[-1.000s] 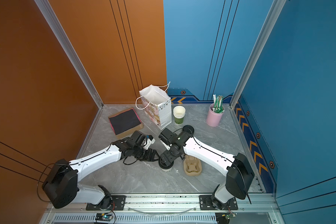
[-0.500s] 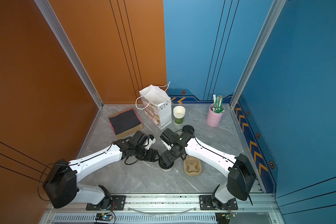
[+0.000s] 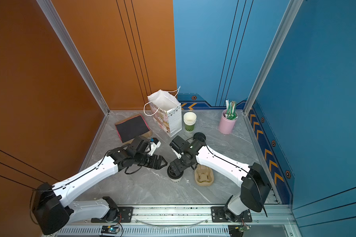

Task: Pack a coffee takeout order
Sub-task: Close the lid on the coffee cup.

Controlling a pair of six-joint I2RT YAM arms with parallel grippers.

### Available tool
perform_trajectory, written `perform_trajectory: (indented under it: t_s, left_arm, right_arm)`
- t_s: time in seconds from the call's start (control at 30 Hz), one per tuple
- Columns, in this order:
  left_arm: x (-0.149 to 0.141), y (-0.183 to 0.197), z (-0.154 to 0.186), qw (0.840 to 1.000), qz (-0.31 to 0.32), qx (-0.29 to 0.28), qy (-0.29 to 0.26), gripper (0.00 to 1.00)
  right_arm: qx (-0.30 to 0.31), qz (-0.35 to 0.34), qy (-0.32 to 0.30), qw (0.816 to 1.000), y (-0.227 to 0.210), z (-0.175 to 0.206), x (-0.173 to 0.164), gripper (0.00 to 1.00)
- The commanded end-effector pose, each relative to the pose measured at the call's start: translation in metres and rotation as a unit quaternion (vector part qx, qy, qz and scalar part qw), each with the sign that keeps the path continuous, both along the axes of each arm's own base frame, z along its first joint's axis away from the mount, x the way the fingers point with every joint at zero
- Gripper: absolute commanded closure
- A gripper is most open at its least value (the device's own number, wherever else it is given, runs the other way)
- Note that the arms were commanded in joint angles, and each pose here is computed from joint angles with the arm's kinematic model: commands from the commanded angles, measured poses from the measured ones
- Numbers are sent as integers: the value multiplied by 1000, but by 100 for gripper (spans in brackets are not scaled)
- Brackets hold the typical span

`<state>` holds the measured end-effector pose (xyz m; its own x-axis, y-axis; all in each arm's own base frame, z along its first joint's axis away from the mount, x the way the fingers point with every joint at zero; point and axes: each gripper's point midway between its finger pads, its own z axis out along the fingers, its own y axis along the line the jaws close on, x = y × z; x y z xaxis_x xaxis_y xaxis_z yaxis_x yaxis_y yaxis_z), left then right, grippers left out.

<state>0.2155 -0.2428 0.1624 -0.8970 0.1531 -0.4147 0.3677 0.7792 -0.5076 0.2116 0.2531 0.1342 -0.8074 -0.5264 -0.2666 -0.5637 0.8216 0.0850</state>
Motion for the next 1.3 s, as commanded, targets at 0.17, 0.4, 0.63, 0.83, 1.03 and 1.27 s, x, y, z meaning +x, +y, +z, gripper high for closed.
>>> perform_trajectory:
  t_s: [0.17,0.4,0.63,0.83,1.03,1.27]
  left_arm:
    - [-28,0,-25,996,35,-55,59,21]
    - [-34,-12,-30,992,42,-89,77,26]
    - [-33,-13,-47,991,58,-77,96,32]
    - [-30,-7,-47,990,71,-80,96,33]
    - [-26,8,-42,988,94,-78,93,33]
    - [-30,15,-54,984,114,-74,117,42]
  right_arm:
    - [-112,-88,1,990,-23,-38,-12,0]
    - [-110,-137,-1,985,-20,-41,-15,0]
    - [-108,-136,2,985,-18,-42,-17,0]
    - [-109,-135,4,985,-18,-44,-18,0]
    - [-107,-135,8,985,-19,-46,-19,0]
    - [-107,-139,7,985,-22,-45,-19,0]
